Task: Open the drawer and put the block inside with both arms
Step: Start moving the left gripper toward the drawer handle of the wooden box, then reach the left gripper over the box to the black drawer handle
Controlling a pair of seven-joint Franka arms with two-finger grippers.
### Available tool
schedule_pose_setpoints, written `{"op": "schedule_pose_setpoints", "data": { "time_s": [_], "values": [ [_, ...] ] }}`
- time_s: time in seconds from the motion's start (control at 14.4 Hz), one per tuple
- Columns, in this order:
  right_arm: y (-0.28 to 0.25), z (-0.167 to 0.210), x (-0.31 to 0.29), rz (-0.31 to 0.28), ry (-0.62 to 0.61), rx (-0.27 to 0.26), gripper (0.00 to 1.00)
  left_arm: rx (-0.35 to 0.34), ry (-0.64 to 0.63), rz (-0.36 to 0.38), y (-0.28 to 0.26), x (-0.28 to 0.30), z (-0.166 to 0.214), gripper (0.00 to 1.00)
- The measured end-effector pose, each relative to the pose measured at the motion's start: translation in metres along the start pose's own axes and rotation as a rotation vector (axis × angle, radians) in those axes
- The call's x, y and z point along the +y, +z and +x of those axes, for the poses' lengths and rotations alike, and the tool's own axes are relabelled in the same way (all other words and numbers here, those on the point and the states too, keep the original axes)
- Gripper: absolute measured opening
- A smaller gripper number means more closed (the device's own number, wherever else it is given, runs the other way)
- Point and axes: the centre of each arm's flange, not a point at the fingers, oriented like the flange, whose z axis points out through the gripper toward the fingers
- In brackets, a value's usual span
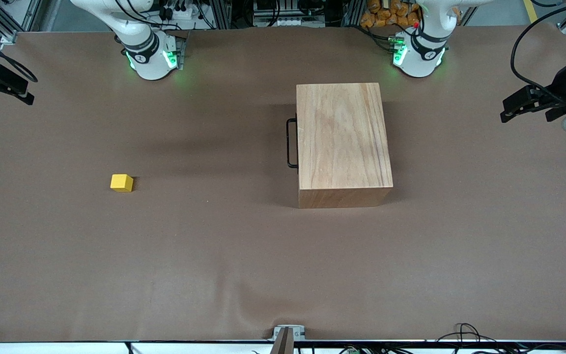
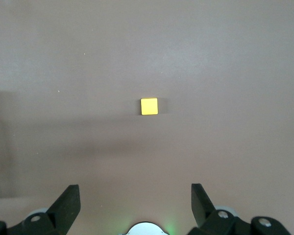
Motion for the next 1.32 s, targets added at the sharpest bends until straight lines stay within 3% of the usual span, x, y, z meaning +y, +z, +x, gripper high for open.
{"op": "schedule_pose_setpoints", "data": {
  "time_s": [0.7, 1.32],
  "values": [
    [0.013, 0.002, 0.001, 0.001, 0.001, -0.033, 1.0, -0.013, 0.013, -0.003, 0.005, 0.007, 0.002, 1.0],
    [0.017, 0.001, 0.0, 0.003, -0.001, -0.055, 1.0, -0.087, -0.02, -0.018, 0.04, 0.131, -0.005, 1.0]
  ]
}}
